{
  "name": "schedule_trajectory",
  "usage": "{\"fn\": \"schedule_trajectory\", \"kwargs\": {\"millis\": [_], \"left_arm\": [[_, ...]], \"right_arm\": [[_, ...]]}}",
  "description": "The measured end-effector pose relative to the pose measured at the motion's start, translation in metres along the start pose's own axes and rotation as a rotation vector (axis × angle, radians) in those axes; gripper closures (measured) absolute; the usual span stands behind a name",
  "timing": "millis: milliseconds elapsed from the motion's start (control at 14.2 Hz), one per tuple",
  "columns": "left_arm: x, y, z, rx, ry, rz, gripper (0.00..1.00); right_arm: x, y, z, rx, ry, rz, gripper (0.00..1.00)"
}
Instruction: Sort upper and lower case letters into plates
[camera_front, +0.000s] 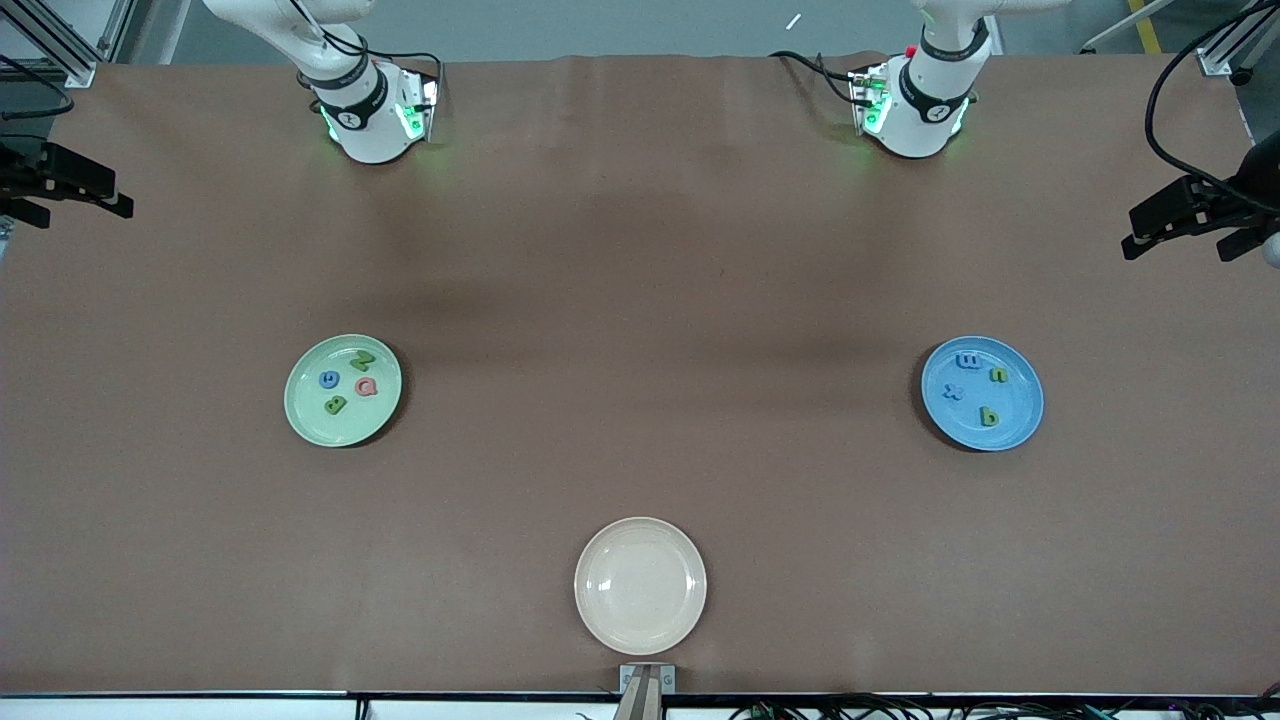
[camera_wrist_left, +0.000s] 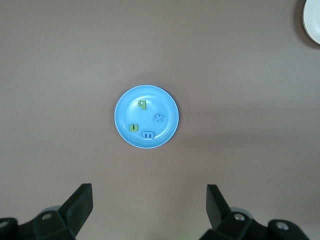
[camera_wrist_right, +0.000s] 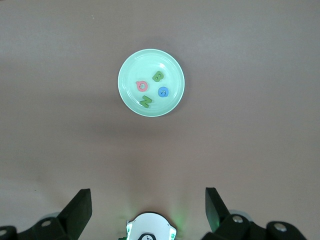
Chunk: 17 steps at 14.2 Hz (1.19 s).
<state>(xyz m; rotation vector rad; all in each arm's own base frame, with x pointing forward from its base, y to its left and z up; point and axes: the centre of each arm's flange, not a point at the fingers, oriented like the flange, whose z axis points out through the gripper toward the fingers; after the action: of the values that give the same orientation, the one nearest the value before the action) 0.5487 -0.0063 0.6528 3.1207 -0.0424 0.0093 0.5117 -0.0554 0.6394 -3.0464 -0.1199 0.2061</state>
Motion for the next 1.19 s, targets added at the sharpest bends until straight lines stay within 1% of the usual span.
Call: {"fn": "schedule_trajectory", "kwargs": {"millis": [351, 632, 913, 1194], "left_arm": [[0.000, 0.001, 0.000, 0.000, -0.001, 0.001, 0.00], [0.000, 0.001, 0.000, 0.000, -0.001, 0.002, 0.00], [0.000, 0.001, 0.000, 0.000, -0.001, 0.002, 0.00], [0.000, 0.001, 0.000, 0.000, -0.001, 0.002, 0.00]], "right_arm": [[0.005, -0.023, 0.000, -0.021, 0.007, -0.043, 0.00], [0.006, -0.024, 0.000, -0.024, 0.009, -0.043, 0.00], [0.006, -0.024, -0.001, -0.024, 0.018, 0.015, 0.00], [0.006, -0.025, -0.001, -0.016, 0.019, 0.033, 0.00]]}}
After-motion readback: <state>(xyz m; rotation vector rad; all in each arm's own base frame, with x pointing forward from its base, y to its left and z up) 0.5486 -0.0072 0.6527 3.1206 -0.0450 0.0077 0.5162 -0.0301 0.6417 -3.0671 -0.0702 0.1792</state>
